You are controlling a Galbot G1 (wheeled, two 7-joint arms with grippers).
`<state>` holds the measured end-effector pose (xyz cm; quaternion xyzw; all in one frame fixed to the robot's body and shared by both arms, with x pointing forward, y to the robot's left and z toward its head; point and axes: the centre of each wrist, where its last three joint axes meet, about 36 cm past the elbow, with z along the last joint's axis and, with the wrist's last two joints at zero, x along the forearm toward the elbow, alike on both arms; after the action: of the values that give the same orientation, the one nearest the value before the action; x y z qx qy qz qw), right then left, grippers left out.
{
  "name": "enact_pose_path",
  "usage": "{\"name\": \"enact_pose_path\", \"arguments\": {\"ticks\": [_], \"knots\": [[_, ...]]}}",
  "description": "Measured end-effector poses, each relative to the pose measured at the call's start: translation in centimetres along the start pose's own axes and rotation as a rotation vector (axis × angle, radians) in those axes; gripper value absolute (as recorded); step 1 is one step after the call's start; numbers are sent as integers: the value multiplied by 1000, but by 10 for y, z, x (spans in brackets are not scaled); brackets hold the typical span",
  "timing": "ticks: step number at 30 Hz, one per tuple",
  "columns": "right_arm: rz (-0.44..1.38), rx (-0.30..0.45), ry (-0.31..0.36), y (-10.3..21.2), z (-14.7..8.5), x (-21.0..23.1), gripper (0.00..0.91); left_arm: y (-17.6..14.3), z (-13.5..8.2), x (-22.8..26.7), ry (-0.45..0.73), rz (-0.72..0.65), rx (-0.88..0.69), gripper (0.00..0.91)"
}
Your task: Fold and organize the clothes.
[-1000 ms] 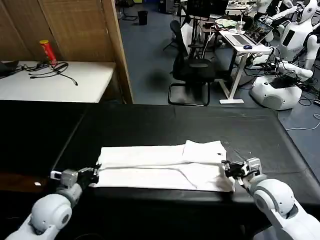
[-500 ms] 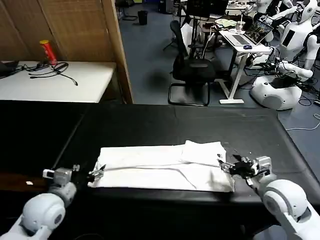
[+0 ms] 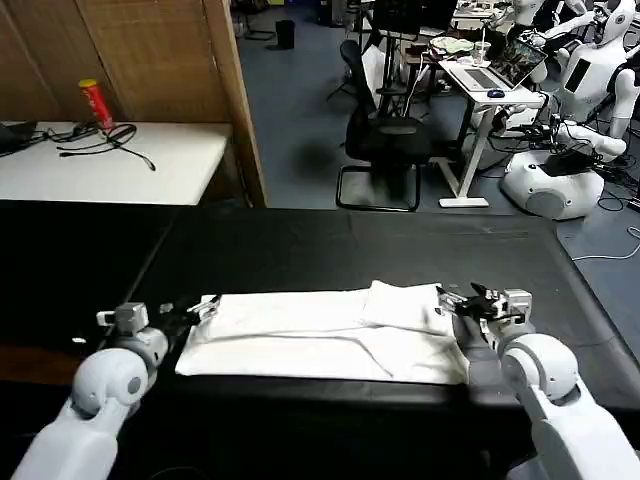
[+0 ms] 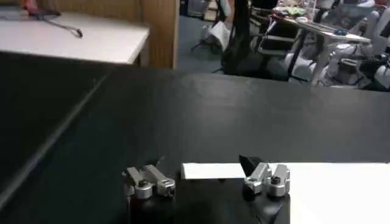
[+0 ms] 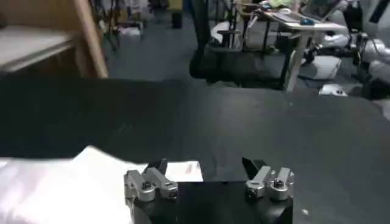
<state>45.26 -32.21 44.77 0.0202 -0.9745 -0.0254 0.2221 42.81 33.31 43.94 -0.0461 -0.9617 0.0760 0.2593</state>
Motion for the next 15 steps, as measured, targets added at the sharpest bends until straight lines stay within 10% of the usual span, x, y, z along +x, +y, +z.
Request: {"name": "enact_pose_path", "arguments": {"ticks": [7,13,15], "knots": [[25,-49,30,5,10,-23,673,7,7,-15,20,0,32,878],[32,-52,47,15,17,-36,429,9,13,-22,30,-3,48,546],[27,-54,48,19,19,-37,176,9,14,-24,26,-8,51,244]]}}
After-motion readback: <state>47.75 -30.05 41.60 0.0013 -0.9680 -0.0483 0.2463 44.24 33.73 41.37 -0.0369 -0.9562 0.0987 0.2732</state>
